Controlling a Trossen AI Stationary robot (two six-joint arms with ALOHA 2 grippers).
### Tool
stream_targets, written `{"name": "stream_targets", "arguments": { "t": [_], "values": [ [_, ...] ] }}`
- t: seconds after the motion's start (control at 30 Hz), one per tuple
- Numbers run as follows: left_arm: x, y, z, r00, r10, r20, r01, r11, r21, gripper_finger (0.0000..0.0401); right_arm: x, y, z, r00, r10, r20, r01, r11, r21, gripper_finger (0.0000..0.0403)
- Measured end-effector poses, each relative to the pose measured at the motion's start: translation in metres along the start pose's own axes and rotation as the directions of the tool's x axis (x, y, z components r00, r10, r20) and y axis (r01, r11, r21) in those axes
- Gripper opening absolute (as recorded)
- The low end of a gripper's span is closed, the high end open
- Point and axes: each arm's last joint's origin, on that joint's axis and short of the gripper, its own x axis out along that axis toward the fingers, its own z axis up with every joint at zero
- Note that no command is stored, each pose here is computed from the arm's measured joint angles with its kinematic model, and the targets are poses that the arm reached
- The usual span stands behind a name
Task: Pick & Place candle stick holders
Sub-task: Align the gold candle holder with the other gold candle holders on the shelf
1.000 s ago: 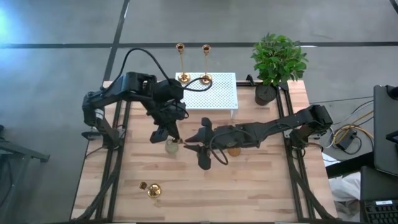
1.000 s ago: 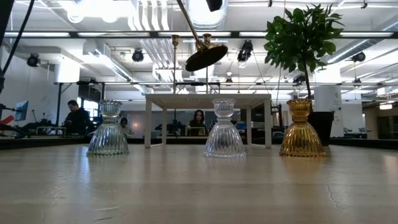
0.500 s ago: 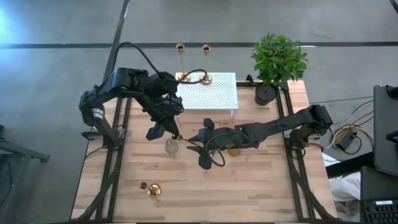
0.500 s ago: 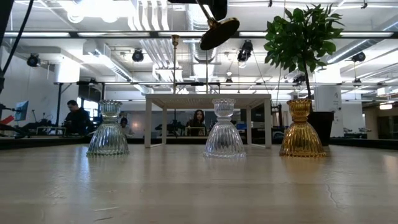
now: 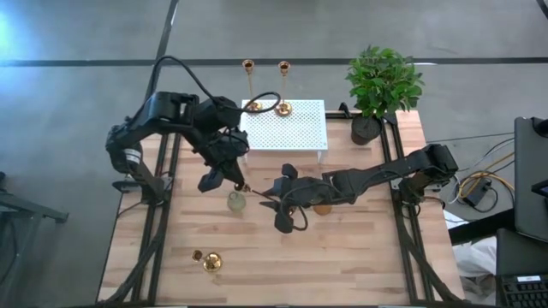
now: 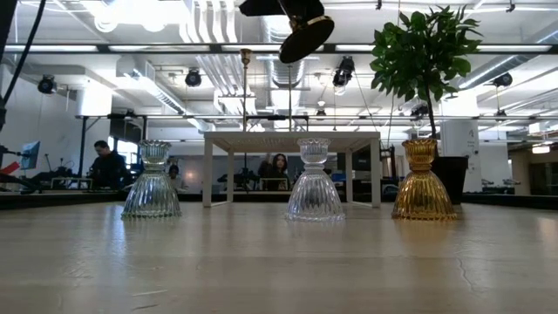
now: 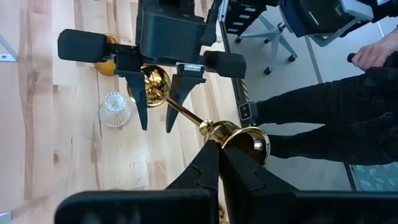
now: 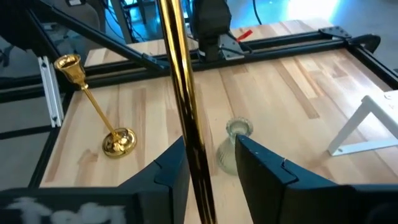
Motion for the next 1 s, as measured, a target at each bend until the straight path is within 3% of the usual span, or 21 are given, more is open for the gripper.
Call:
{"name": "stream_targets", "arguments": {
  "t": [0.47, 1.0],
  "values": [
    [-0.001, 0.003, 0.0, 1.0, 0.013, 0.003, -0.013, 1.0, -0.008, 0.0007, -0.016, -0.001, 0.005, 1.0, 0.003, -0.021, -0.002, 1.0, 0.026, 0.0089],
    [-0.001, 0.003, 0.0, 1.0, 0.013, 0.003, -0.013, 1.0, -0.008, 0.0007, -0.027, 0.0, 0.006, 0.999, 0.011, -0.036, -0.01, 0.999, 0.034, 0.0085]
  ]
}}
